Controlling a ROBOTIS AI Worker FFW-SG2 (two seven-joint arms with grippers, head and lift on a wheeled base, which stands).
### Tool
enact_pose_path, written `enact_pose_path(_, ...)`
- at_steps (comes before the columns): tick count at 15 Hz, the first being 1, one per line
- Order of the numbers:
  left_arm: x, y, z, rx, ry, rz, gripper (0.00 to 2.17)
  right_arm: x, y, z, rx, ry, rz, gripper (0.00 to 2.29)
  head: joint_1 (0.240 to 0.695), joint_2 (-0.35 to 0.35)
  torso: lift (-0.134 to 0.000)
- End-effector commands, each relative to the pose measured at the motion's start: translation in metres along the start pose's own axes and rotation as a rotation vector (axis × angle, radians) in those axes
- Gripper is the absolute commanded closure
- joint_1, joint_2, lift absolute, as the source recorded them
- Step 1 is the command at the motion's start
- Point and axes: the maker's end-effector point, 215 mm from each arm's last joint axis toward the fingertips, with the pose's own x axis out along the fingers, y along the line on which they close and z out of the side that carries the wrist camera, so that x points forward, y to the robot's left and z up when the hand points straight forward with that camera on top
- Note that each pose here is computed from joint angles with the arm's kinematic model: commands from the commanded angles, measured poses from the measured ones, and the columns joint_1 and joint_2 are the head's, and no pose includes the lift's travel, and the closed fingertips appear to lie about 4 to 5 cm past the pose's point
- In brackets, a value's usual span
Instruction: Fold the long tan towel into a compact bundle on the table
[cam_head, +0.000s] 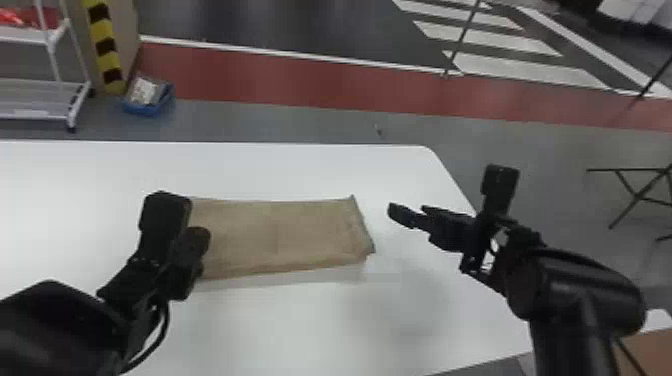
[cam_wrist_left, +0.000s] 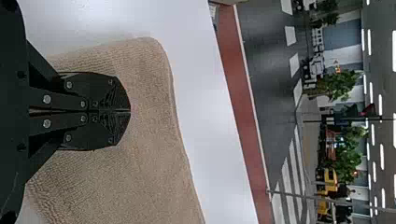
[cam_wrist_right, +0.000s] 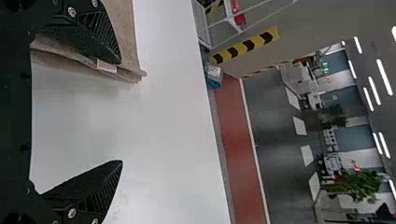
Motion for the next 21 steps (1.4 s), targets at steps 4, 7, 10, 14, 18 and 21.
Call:
enact_pose_path(4,0.001,-0.002,-0.011,0.003,0.032,-0.014,2.14,0.014,0.012,-0.023,0.016,0.176,0.036,0.35,0.695,-0.238,-0.125)
enact_pose_path(7,0.0,-0.002,-0.019,0.007,0.059,-0.016,2.14,0.018,0.01,-0.022,0.014,0.192,0.047,0.48,0.695,-0.235,-0.125)
enact_pose_path(10,0.001,0.0,-0.017,0.009,0.059,-0.014,2.14,0.027,0.022,-0.018,0.028,0.192,0.107,0.48,0.695,-0.232,-0.125)
enact_pose_path(14,0.001,0.0,-0.019,0.009,0.061,-0.013,2.14,0.038,0.034,-0.016,0.055,0.19,0.175,0.48,0.695,-0.213,-0.125)
enact_pose_path(18,0.0,0.001,-0.02,0.012,0.062,-0.01,2.14,0.052,0.045,-0.026,0.052,0.23,0.203,0.56,0.695,-0.199,-0.125)
enact_pose_path(21,0.0,0.002,-0.02,0.013,0.062,-0.009,2.14,0.06,0.047,-0.037,0.032,0.27,0.196,0.56,0.695,-0.188,-0.125)
